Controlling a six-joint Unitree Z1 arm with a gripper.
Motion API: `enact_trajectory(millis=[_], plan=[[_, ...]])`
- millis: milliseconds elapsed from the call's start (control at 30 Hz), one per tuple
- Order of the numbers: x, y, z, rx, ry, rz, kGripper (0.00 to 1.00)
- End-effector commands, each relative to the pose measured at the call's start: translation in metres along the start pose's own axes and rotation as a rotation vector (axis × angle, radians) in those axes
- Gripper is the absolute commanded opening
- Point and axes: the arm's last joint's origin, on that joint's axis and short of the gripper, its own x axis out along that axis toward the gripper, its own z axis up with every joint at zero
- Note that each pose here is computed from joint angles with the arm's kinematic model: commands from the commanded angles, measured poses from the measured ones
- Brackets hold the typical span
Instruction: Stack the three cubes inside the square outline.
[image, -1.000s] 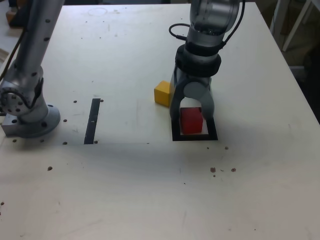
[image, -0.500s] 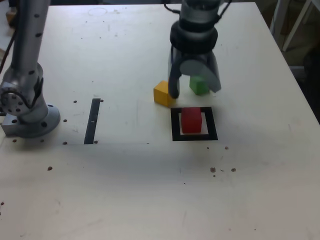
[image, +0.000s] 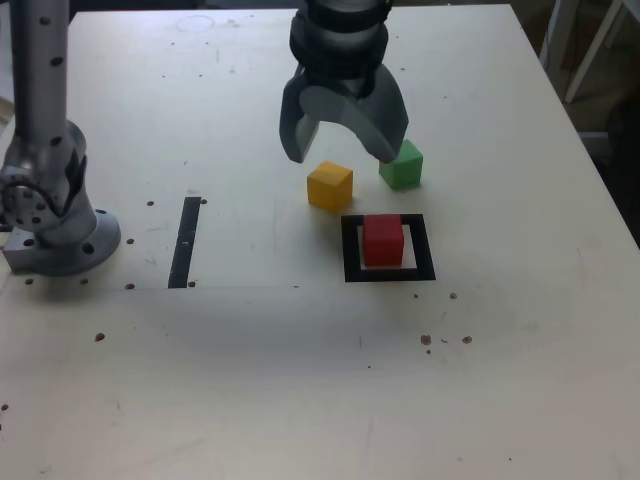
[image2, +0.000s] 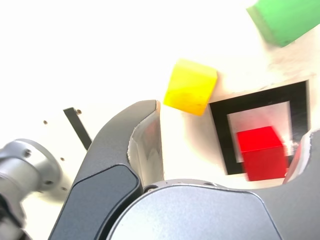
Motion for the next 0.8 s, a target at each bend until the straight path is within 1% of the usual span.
enact_trajectory(millis=[0,100,233,467,600,700,767], plan=[[0.000,0.000,-0.003,0.017,-0.003,0.004,0.96],[0.005,-0.001,-0.004,0.046,0.006,0.003,0.96],[0.017,-0.002,-0.003,0.061,0.025,-0.004,0.95],[0.049,0.003,0.001,0.049,0.061,-0.025,0.92],[0.061,0.008,0.004,0.041,0.073,-0.034,0.89],[0.066,0.011,0.007,0.037,0.079,-0.040,0.84],[0.069,0.011,0.009,0.033,0.079,-0.042,0.77]])
